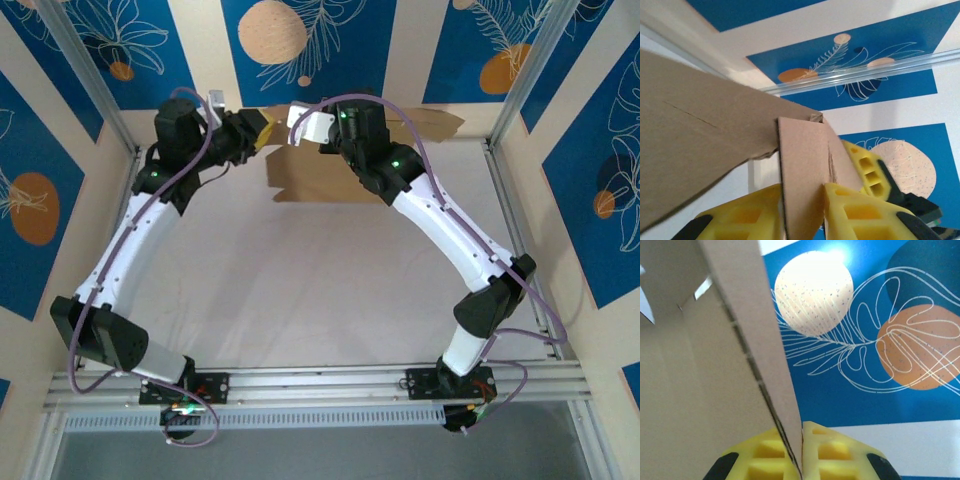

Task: Fold the paper box

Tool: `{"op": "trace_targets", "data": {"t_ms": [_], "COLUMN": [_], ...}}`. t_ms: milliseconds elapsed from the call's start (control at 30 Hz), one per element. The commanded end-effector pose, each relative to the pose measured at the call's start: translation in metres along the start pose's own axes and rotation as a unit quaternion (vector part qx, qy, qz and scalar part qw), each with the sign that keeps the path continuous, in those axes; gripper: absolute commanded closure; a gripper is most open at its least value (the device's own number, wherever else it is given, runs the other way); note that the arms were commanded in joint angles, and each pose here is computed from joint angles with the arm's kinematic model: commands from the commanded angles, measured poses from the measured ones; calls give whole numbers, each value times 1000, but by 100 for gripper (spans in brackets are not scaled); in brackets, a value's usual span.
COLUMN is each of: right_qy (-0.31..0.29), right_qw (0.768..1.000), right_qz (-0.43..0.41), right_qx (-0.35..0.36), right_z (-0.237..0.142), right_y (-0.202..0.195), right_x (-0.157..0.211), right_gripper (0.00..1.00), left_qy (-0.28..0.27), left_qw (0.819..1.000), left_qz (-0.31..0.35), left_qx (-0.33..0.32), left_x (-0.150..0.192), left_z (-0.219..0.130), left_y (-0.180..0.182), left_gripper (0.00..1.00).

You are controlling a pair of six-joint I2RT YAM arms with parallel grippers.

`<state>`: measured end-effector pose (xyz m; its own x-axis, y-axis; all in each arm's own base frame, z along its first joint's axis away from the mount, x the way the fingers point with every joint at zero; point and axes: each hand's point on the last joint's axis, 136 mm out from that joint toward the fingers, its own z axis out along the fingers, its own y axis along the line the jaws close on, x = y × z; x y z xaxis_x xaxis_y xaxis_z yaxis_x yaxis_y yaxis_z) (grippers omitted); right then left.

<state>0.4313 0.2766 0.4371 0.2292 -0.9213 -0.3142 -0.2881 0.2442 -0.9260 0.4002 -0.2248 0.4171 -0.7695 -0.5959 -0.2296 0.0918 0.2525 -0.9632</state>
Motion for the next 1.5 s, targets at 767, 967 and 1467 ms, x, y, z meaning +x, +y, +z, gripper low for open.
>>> {"op": "trace_targets", "data": {"t_ms": [767, 967, 1467], "right_qy": [-48, -85, -103], "right_qw": [976, 968, 977], "right_qz": [210, 203, 134], "right_qx": [-37, -116, -127], "right_z": [-49, -76, -94], "right_y": [9, 35, 75], "right_x": [6, -5, -8], "right_gripper": [100, 100, 100], "left_qy": [-35, -61, -7], "left_qw": [995, 994, 998], "left_qz": [88, 82, 49], "left_qx": [-35, -46, 36], "left_x": [-10, -37, -20], "left_z": [-60, -60, -19], "left_y": [-21, -8, -27], "left_gripper": [37, 36, 43]}}
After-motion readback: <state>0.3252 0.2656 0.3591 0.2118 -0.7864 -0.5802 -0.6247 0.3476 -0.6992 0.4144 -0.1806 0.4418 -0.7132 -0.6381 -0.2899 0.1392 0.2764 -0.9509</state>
